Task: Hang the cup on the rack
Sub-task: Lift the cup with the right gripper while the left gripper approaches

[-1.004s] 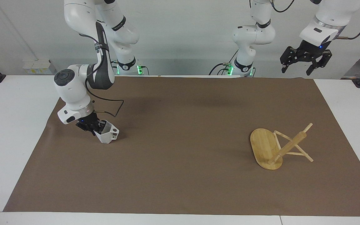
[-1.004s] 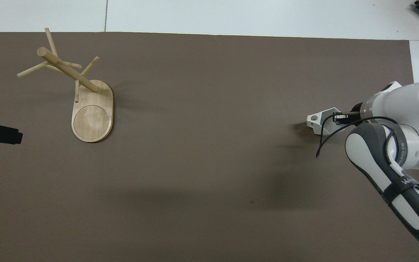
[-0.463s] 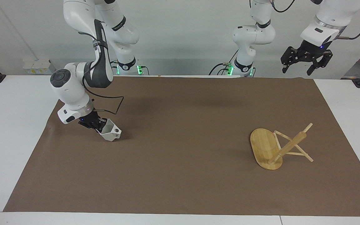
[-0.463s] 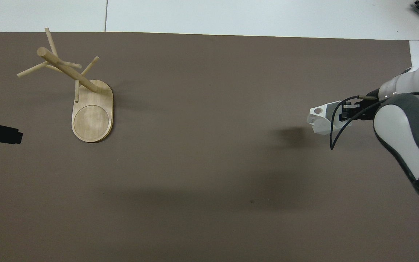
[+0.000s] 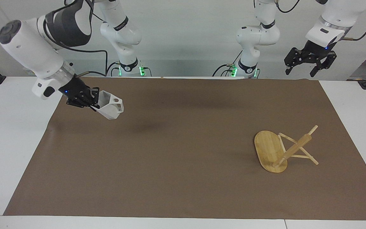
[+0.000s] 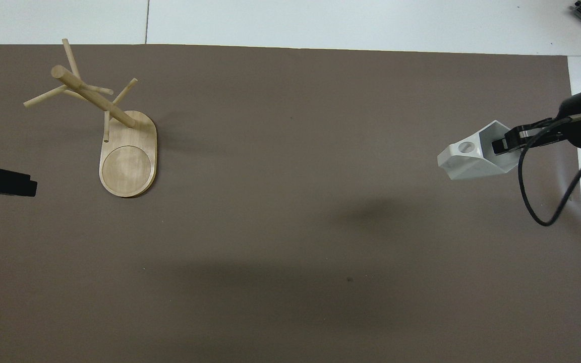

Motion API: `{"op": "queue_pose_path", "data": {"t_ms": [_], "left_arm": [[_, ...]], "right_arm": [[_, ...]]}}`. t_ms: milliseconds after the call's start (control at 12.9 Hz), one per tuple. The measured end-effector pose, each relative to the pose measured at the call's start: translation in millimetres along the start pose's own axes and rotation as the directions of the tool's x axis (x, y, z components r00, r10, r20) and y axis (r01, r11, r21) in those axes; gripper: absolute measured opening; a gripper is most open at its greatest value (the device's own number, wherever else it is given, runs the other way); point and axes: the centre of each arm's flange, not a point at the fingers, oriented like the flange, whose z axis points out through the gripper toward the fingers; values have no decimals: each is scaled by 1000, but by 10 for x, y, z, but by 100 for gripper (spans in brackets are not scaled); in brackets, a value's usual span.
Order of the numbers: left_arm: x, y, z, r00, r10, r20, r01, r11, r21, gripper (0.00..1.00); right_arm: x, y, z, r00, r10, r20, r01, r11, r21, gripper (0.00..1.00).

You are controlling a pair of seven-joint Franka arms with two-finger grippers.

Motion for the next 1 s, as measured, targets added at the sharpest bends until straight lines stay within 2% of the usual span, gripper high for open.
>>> {"op": "queue_pose_path", "data": {"t_ms": [154,309,386,541,772,927,1004], "left_arm": [[32,43,52,999,-47,11,48,998,-41,100],[71,97,87,992,-122,25,124,989,-87,100],[94,132,95,985,-169,35,172,978,-116,100],[156,213,66,955,-288,64,295,937,-185,100],[267,330,4,861,-489,139,509,824,-251,100],[312,413,0,764,-607,218,645,714,-271,100],[334,447,-1,700,-665,259,714,646,-271,100]], "right_arm": [[-86,-343,-219,999,-27,-39,32,992,123,6],[-107,-594,-290,997,-40,-64,56,961,272,6],[-92,-685,-288,996,-46,-73,67,947,315,6],[-45,-970,-206,993,-83,-79,106,930,352,6],[73,-1548,31,992,-81,-98,111,928,355,6],[124,-1946,178,994,-20,-110,59,930,362,6],[134,-2114,241,993,5,-114,37,929,368,6]]}}
